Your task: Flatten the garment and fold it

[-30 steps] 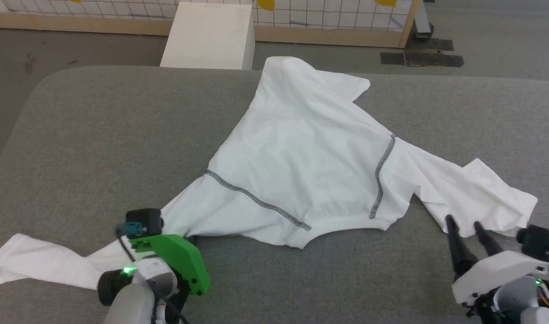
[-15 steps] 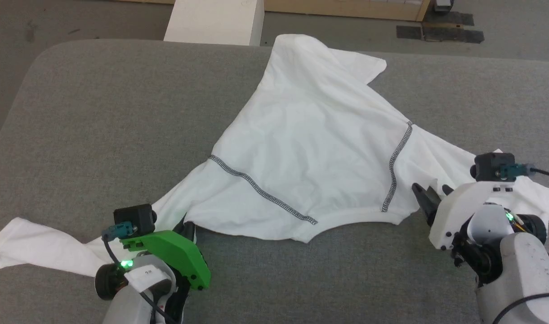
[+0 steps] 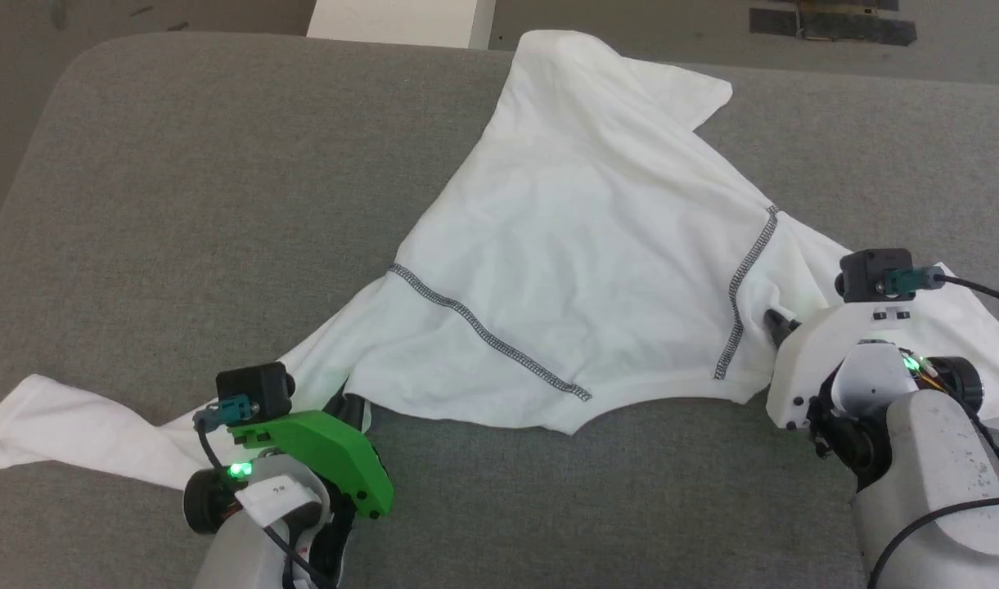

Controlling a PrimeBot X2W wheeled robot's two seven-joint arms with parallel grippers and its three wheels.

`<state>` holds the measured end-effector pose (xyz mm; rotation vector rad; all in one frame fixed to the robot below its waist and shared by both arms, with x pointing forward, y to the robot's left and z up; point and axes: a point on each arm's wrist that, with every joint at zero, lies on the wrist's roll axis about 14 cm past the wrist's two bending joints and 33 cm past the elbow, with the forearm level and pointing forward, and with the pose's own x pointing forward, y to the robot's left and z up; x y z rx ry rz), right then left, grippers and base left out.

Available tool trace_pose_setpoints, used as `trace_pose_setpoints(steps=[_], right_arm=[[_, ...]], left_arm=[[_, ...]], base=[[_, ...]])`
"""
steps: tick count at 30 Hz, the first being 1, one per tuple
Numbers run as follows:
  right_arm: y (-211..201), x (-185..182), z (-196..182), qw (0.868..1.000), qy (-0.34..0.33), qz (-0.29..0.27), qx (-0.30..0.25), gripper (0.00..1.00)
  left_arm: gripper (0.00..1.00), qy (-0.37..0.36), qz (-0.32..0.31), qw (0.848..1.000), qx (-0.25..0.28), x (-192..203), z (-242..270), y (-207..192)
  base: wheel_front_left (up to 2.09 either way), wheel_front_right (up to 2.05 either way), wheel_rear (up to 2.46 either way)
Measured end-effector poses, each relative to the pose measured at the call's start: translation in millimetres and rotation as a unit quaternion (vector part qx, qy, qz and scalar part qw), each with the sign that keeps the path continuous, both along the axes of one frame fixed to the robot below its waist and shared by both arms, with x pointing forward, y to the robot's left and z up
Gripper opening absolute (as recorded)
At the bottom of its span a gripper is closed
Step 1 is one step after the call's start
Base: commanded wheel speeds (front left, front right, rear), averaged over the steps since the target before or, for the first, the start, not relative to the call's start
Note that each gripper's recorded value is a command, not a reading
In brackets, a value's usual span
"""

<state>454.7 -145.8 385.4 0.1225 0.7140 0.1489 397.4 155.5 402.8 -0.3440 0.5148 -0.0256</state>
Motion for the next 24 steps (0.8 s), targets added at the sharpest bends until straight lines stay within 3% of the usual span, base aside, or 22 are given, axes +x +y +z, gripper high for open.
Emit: trace_pose_setpoints(steps=[7, 11, 17, 24], right_arm=[[17, -2, 40, 0.999, -0.035, 0.023, 0.028, 0.00], [27, 2, 94, 0.993, -0.086, 0.037, 0.075, 0.00], [2, 10, 213, 0.975, -0.199, 0.063, 0.081, 0.00], [-17, -3, 309, 0.959, -0.265, 0.079, 0.061, 0.00]], left_arm=[[0.00, -0.061, 0.010, 0.998, -0.024, 8, 35, -1], [0.00, -0.139, 0.022, 0.988, -0.065, 24, 86, 4], [0.00, -0.310, 0.009, 0.948, -0.077, 49, 213, 14], [0.00, -0.421, -0.043, 0.905, -0.049, 50, 329, 8]], base=[[0.00, 0.00, 0.00], [0.00, 0.00, 0.00], [0.00, 0.00, 0.00], [0.00, 0.00, 0.00]])
